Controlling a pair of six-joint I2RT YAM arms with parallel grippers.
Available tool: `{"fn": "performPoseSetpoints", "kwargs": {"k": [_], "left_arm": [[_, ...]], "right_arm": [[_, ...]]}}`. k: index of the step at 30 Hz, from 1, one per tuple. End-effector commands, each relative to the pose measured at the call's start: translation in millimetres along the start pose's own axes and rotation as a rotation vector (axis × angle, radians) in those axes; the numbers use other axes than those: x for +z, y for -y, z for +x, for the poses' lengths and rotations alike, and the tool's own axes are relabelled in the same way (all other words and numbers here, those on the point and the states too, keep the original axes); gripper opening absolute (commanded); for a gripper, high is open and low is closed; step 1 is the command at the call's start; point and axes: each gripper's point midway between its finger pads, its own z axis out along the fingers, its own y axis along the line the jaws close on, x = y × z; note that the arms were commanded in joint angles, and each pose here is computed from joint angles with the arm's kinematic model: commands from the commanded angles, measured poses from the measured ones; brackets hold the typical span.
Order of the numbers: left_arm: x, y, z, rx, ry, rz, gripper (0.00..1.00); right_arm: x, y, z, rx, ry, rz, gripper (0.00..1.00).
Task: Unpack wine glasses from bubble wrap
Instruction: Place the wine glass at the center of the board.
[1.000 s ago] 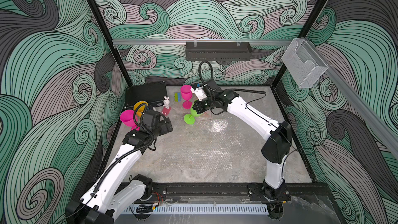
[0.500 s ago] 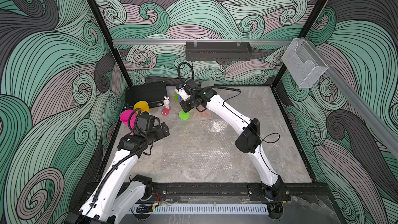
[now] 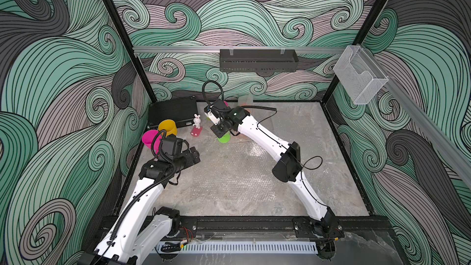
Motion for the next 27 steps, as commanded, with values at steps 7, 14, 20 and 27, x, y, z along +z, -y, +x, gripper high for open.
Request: {"fn": "performPoseSetpoints", "kwargs": {"k": [7, 14, 20, 27], "left_arm": [[-2, -1, 3, -0.020, -0.001, 0.012, 0.94], [-1, -1, 4, -0.020, -0.003, 0.014, 0.94], [2, -1, 5, -0.021, -0.010, 0.015, 0.94], [4, 2, 5, -0.018, -0.011, 0.029, 0.94]], "right_arm": [[-1, 24, 5, -0.007, -0.024, 0.070, 0.00], [8, 25, 3, 0.010, -0.018, 0.017, 0.00], [15, 16, 8, 0.024, -0.034, -0.039, 0.00], [15, -1, 0, 0.021, -0.008, -0.079, 0.00]]}}
